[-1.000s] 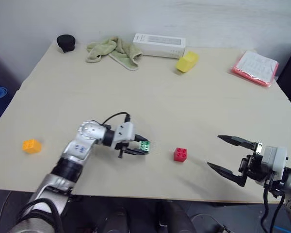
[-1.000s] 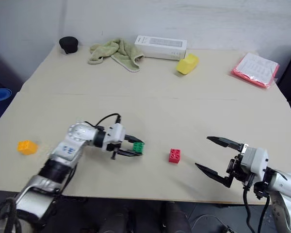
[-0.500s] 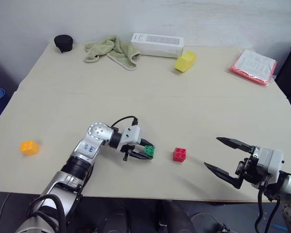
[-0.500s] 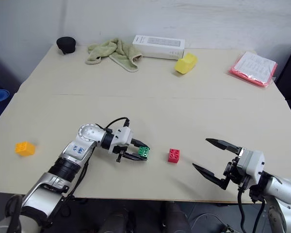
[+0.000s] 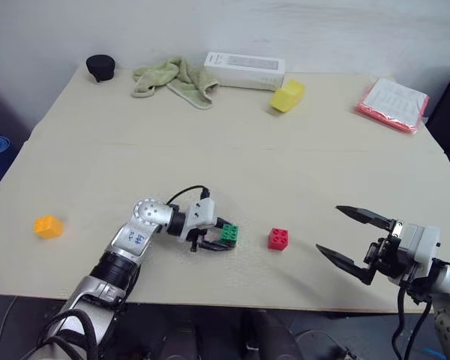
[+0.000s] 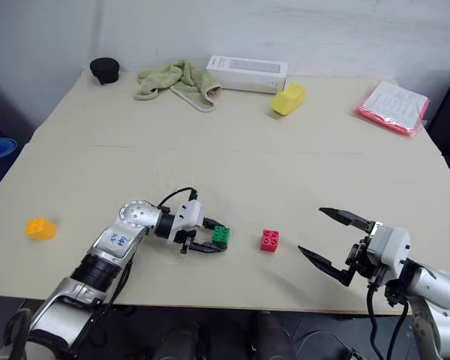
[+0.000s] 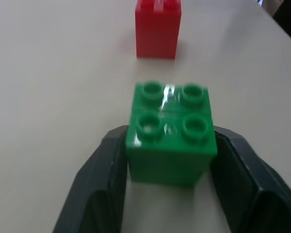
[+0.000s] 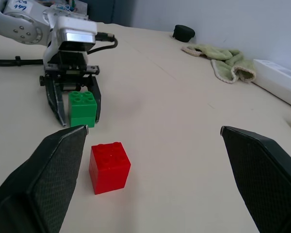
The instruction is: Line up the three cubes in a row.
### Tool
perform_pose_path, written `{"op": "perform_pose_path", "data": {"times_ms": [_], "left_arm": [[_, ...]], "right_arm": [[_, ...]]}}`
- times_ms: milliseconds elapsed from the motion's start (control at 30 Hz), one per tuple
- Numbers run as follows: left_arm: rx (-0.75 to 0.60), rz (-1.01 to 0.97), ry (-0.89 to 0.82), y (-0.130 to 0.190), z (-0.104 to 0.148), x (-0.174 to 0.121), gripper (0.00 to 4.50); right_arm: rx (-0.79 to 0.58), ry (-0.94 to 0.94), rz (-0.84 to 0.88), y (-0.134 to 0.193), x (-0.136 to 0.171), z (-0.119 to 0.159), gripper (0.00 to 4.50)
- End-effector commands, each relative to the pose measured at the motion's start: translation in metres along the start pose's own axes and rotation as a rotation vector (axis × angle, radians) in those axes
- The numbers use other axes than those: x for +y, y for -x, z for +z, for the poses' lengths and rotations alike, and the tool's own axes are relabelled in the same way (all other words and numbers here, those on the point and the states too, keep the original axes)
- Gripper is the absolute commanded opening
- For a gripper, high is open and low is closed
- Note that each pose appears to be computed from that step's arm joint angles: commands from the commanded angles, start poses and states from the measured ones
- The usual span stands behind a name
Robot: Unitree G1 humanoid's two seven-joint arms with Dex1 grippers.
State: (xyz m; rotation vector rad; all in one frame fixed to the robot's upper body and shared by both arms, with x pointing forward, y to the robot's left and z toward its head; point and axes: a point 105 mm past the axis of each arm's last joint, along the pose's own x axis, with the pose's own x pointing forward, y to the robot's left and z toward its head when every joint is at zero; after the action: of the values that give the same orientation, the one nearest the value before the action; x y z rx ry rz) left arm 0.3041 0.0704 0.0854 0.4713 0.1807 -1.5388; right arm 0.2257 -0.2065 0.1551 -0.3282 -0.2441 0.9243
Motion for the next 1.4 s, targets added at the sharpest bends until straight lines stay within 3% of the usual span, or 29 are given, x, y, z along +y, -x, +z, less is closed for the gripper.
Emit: {"op": "perform_pose_path", "data": {"times_ms": [33,100,300,433,533,667,733,967,1167,1300,1400], "left_arm": [[-0.071,0.054,-0.044,0.011,0.020,0.006,3.73],[-0.109,0.064,-0.050,0.018,0.027,0.004,4.35],[-0.076,0.124,-0.050,0.059,0.014,-0.014,4.35],[-0.144,0.260,-0.056,0.094,0.019,-0.027,4.35],[-0.198,0.443,-0.015,0.125,0.022,-0.027,4.35],[-0.208,0.777,0.080,0.178,0.006,-0.039,4.44],[-0.210,1.056,0.158,0.217,-0.016,-0.056,4.44],[-0.185,1.580,0.350,0.279,-0.066,-0.124,4.44],[-0.256,1.961,0.483,0.303,-0.092,-0.167,4.44],[-0.326,2.094,0.487,0.306,-0.091,-0.159,4.44],[-0.289,2.098,0.485,0.299,-0.092,-0.144,4.44]], "right_arm": [[-0.027,0.026,0.008,-0.002,-0.001,0.006,4.50],[-0.014,0.029,0.036,-0.003,0.001,0.004,4.50],[-0.017,0.013,0.063,-0.006,0.001,0.001,4.50],[-0.066,0.000,0.059,-0.011,-0.003,0.007,4.50],[-0.107,-0.019,0.073,-0.020,-0.001,0.011,4.50],[-0.124,-0.011,0.118,-0.028,0.006,0.013,4.50],[-0.163,-0.013,0.114,-0.035,0.006,0.019,4.50],[-0.213,-0.023,0.134,-0.041,0.007,0.033,4.50],[-0.198,-0.021,0.149,-0.043,0.005,0.032,4.50],[-0.192,-0.017,0.159,-0.046,0.004,0.028,4.50],[-0.188,-0.034,0.173,-0.047,0.007,0.024,4.50]]}}
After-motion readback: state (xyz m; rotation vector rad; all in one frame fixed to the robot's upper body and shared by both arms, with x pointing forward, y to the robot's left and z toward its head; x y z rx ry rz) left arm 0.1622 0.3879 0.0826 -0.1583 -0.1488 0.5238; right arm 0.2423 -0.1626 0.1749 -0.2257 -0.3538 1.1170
